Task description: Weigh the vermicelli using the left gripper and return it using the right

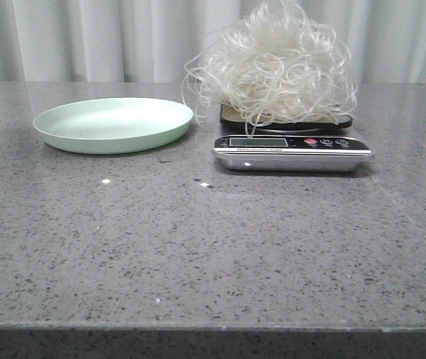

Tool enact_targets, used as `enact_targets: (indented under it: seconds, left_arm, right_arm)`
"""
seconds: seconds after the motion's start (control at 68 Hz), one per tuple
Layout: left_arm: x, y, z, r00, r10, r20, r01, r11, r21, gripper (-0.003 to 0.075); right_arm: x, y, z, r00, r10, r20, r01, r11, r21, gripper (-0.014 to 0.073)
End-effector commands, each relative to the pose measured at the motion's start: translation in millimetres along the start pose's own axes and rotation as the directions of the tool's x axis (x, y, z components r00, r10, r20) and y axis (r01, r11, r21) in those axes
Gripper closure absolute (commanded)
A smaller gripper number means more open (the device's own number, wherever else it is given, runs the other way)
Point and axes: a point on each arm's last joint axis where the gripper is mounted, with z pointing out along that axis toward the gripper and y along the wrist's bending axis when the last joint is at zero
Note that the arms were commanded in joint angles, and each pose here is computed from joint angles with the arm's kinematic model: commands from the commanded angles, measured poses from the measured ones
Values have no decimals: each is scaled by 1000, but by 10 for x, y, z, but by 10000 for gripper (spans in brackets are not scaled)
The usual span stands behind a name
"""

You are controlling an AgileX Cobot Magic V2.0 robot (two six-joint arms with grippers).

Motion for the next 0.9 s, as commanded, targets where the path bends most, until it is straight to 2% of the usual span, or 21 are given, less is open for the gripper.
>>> enact_targets:
  seconds: [0.0, 0.118, 0.323, 0.617, 0.779, 0.882]
  left_arm:
    - [24, 10, -360, 993, 52, 103, -40, 993, -111, 491]
    - [222, 0, -509, 990, 109, 92, -91, 980, -178, 593]
    - [596, -60, -683, 975, 139, 174, -90, 961, -261, 580]
    - [1162, -150, -930, 919, 167, 356, -26, 928, -371, 583]
    - [1372, -183, -950, 920, 163, 357, -19, 927, -374, 584]
    - [1429, -186, -931, 925, 158, 346, -19, 928, -372, 584]
  right_arm:
    - [-104, -5, -19, 995, -8, 98, 7, 1000, 9, 445]
    - [-106, -5, -19, 995, -8, 100, 7, 1000, 9, 445]
    - [-113, -5, -20, 994, -8, 108, 7, 1000, 9, 445]
    - [-137, -6, -23, 991, -8, 133, 7, 1000, 11, 445]
    - [-228, -5, -38, 982, -9, 188, 6, 1000, 12, 445]
    - [-440, 5, -86, 967, -9, 253, 6, 1000, 10, 445]
